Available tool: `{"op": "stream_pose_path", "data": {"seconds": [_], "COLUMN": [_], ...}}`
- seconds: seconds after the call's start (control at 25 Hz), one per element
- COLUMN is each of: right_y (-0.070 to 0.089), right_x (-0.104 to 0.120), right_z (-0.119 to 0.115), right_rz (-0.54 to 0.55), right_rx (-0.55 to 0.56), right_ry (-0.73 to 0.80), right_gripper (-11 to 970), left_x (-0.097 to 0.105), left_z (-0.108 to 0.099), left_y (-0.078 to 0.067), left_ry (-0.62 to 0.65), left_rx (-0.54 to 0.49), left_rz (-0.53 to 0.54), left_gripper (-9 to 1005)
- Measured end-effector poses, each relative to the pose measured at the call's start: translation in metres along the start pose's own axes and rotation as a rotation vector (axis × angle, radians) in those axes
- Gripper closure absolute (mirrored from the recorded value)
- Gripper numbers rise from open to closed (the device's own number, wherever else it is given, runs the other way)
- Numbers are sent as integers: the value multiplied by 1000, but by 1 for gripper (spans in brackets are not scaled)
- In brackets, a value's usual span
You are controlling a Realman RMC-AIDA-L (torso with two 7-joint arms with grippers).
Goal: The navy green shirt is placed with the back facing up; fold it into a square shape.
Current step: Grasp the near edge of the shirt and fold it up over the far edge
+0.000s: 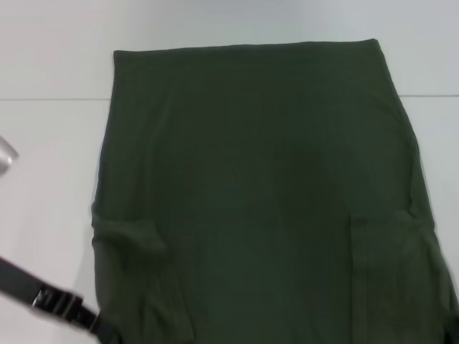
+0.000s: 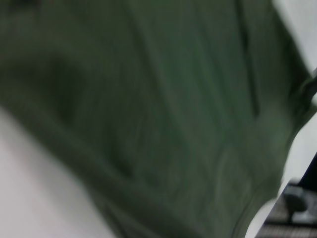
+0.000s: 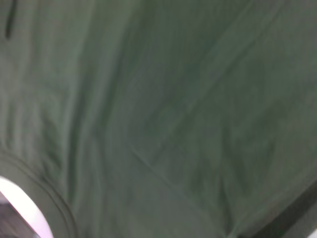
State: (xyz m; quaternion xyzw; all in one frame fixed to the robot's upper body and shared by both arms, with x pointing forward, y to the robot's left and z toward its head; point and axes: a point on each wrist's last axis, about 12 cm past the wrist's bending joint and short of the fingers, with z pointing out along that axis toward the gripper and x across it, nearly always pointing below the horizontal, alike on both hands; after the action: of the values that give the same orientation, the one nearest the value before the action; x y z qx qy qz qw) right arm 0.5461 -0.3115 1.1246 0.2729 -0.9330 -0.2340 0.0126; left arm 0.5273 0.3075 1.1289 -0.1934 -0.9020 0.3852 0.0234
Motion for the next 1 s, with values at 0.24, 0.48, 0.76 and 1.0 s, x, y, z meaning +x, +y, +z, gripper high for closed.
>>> {"op": "stream_pose_path", "data": {"seconds": [0.24, 0.48, 0.76, 1.0], "right_y": [-16, -31, -46, -60], "right_x": [-7, -22, -38, -40], "right_z": [-18, -33, -37, -36], "right_rz": [95, 173, 274, 365], "right_rx": [-48, -96, -94, -78], "right_ry": [-206, -458, -718, -907], "right_gripper": [920, 916, 912, 908], "left_x": [-22, -43, -56, -59], "left_z": [-14, -25, -33, -36], "left_y": [5, 16, 35, 45], "left_ry": [-224, -442, -716, -918], "left_rx": [38, -9, -53, -44], "left_rz": [-5, -35, -91, -118], "left_gripper": [993, 994, 993, 993]}}
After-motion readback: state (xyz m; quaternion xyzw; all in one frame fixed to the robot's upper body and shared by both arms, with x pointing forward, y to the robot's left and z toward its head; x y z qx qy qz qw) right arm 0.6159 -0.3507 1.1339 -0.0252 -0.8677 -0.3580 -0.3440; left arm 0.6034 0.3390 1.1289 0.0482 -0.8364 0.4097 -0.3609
